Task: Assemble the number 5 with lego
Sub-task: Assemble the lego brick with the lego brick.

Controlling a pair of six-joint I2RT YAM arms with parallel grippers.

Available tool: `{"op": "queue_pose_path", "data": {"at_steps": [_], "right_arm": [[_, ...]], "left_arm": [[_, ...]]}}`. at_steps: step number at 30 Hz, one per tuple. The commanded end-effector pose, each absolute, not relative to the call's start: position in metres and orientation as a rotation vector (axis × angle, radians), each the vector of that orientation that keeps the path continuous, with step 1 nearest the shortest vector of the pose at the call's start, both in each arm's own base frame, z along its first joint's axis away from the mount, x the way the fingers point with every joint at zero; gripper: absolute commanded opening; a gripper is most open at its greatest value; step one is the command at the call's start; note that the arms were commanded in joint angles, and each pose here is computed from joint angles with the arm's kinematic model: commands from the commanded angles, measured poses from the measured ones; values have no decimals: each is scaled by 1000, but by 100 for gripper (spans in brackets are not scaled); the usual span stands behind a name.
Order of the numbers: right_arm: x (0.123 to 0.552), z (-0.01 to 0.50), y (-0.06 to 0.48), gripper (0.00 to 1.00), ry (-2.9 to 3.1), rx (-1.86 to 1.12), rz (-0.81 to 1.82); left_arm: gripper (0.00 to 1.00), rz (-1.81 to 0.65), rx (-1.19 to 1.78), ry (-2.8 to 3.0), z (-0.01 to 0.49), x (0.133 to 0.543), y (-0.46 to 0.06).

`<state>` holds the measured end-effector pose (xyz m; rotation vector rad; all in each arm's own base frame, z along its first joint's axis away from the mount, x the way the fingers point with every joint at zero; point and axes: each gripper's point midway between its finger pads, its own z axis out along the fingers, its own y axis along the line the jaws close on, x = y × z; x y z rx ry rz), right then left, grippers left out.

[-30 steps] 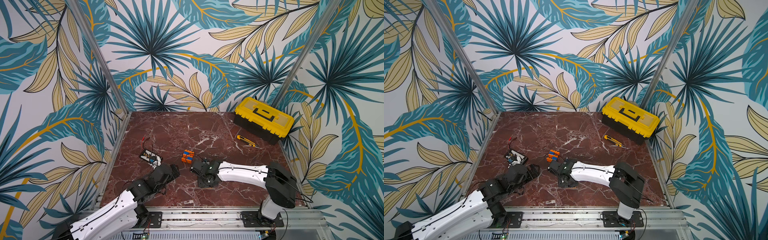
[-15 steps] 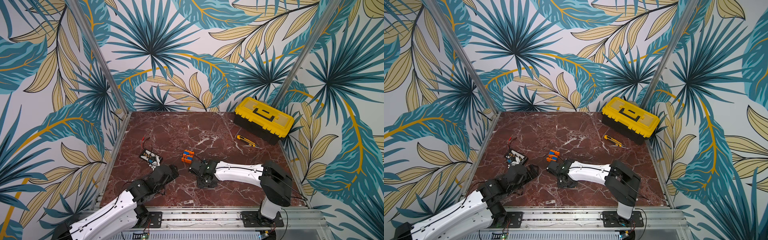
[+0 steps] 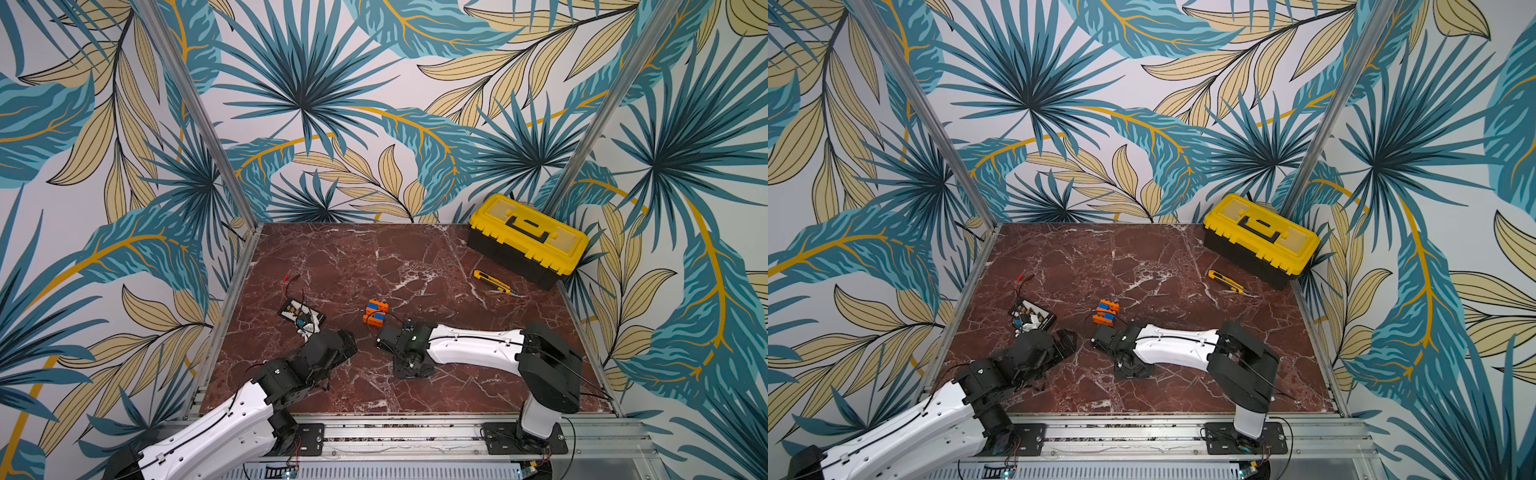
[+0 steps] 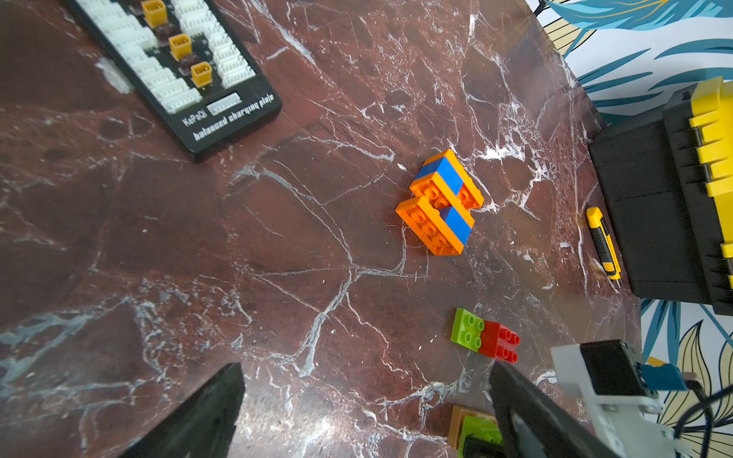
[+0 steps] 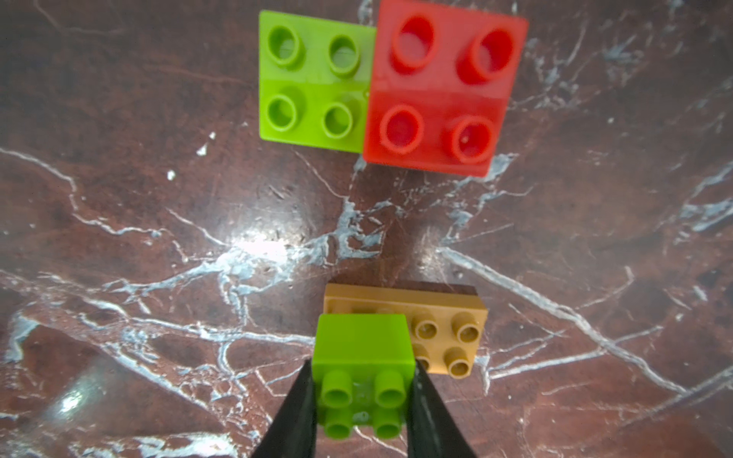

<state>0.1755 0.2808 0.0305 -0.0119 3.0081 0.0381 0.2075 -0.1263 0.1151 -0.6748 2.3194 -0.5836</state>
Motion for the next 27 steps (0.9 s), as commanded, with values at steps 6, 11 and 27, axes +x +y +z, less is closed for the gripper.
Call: {"op": "queue_pose_path", "data": {"at_steps": [6,11,27], "right_arm": [[155,-18,235,23,3137,120,-229],[157,-17,224,22,3134,40,-396],[164,-8,241,38,3101,-25,-298]], "left_arm": [[100,-547,-703,2324,105,204,-118],[100,-547,-706,2327,103,204,-118],[100,-541,-724,2309,105,203,-113]]}}
